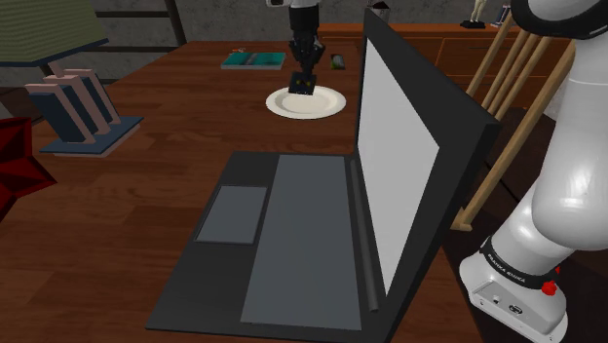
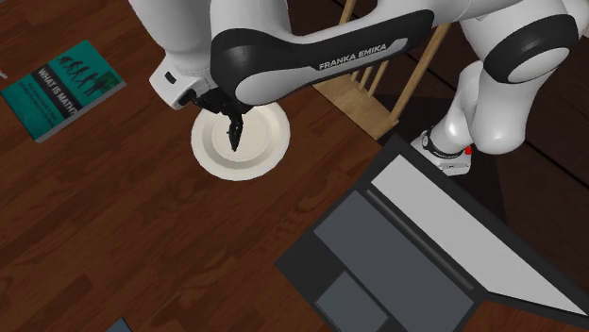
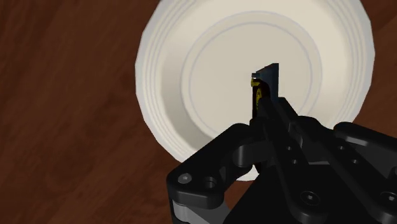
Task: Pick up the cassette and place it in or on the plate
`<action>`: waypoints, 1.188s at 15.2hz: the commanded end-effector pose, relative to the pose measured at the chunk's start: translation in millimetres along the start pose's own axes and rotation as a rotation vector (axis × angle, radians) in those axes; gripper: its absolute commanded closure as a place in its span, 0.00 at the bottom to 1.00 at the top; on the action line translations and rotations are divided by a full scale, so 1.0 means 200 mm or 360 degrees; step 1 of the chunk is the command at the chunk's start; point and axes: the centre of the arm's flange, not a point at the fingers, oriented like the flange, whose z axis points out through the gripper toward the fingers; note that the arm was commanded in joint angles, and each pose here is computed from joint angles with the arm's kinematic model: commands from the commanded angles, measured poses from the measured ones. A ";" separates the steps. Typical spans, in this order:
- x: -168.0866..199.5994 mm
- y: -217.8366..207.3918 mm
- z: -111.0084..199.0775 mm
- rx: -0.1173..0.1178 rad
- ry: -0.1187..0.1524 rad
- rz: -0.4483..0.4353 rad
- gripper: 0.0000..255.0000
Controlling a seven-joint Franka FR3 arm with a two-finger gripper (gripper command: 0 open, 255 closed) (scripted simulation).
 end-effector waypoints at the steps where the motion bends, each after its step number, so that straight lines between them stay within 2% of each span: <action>1: 0.00 0.00 0.05 -0.0001 0.0000 0.0000 1.00; 8: 0.01 0.01 0.25 -0.0001 0.0000 0.0000 1.00; 16: 0.01 0.01 0.25 -0.0001 0.0000 0.0000 1.00; 17: 0.01 0.00 0.25 -0.0001 0.0000 0.0000 0.00; 18: 0.01 0.00 0.27 0.0000 0.0001 -0.0001 0.00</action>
